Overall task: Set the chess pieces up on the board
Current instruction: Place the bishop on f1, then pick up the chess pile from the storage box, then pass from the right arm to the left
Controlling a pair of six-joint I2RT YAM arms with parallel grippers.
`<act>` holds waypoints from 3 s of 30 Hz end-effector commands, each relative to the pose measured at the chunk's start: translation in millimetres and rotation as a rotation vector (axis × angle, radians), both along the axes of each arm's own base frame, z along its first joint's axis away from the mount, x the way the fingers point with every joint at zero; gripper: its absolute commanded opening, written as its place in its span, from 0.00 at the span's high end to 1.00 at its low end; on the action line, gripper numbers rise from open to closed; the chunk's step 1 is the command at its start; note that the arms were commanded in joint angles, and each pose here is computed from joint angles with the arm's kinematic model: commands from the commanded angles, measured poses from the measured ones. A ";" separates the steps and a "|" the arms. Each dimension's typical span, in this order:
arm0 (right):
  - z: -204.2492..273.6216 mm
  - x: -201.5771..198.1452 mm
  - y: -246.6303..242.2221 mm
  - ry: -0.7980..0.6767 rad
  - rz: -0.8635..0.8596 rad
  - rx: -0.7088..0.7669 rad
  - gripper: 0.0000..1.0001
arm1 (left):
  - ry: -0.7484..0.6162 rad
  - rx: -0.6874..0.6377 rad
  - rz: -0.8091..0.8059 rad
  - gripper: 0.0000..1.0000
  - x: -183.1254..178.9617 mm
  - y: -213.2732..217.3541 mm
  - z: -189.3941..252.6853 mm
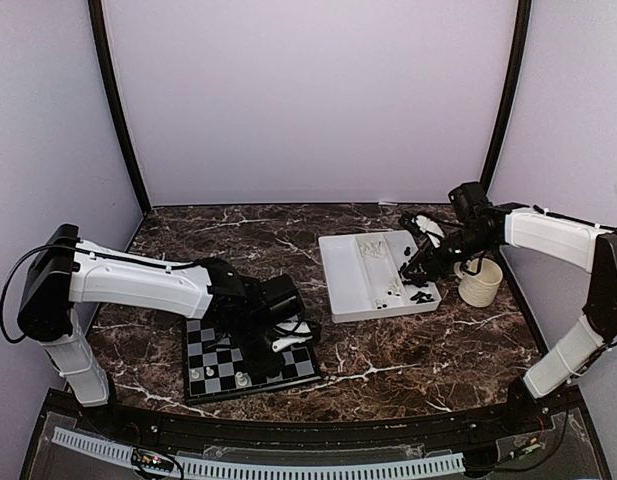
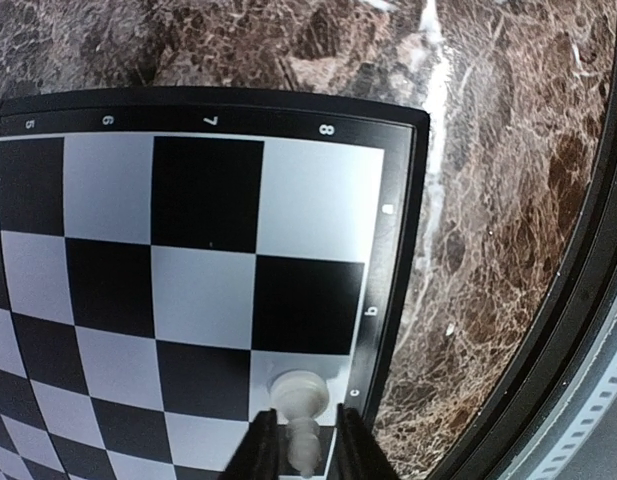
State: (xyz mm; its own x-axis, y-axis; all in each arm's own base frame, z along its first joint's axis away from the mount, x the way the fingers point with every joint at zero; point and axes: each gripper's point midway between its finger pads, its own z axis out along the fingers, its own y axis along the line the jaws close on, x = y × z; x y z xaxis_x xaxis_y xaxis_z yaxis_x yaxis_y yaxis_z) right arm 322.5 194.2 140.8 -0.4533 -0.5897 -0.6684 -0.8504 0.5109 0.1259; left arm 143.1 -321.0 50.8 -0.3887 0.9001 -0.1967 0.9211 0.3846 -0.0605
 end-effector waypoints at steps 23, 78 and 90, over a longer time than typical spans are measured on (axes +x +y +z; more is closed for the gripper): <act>-20.1 78.4 6.3 -0.015 -0.084 -0.221 0.71 | -0.404 -0.712 0.406 0.45 142.9 -41.2 198.8; -116.8 150.0 31.3 0.104 -0.113 -0.499 0.91 | -0.170 -0.879 0.503 0.45 149.4 -55.1 174.6; -23.8 117.2 30.3 0.006 -0.136 -0.354 0.97 | -0.152 -0.939 0.488 0.45 157.3 -71.5 183.7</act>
